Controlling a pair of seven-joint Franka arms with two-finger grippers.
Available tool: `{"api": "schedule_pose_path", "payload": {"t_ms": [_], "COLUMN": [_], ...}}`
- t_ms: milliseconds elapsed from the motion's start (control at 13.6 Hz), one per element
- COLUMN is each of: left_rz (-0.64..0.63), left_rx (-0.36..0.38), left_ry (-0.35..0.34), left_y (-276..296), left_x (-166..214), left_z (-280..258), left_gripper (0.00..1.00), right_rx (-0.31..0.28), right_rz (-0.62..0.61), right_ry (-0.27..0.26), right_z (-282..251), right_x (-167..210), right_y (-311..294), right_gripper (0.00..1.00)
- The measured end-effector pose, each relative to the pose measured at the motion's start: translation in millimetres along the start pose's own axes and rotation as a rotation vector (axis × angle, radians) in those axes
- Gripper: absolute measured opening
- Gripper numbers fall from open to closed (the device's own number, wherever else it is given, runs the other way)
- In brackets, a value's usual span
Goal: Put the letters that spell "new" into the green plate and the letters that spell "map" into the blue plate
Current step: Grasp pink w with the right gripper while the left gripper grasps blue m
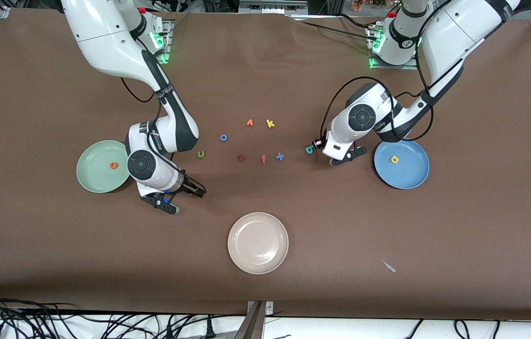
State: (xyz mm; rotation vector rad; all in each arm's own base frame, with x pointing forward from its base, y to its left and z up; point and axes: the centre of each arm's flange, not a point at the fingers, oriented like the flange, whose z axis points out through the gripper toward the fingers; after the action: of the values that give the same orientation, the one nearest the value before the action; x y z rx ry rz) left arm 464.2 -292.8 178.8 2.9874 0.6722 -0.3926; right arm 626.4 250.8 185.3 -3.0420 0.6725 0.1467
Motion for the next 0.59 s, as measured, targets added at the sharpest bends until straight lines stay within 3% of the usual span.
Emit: {"api": "schedule_pose_path", "payload": {"t_ms": [221, 368, 442, 589], "left_rz": [-0.002, -0.002, -0.002, -0.005], "left_rx": [0.003, 0.005, 0.007, 0.01], "left_ry": [-0.004, -0.011, -0.015, -0.023], "left_y": [2.5, 2.5, 2.7, 3.1], "left_x": [-4.2, -5.0, -5.9, -7.4], "left_z": [2.9, 6.2, 8.4, 12.7], "left_gripper": [0.61, 0.61, 0.61, 0.61], "right_rx": [0.008, 0.009, 0.007, 0.01], "right_rz": [0.003, 0.003, 0.002, 0.001], "right_ry": [0.013, 0.017, 0.017, 0.02], "right_z": [1.6, 6.5, 9.5, 9.2], "right_x": [3.0, 3.4, 3.0, 3.3], "right_y": [0.7, 0.5, 0.3, -1.4], "right_gripper": [0.96, 0.79, 0.79, 0.58]}}
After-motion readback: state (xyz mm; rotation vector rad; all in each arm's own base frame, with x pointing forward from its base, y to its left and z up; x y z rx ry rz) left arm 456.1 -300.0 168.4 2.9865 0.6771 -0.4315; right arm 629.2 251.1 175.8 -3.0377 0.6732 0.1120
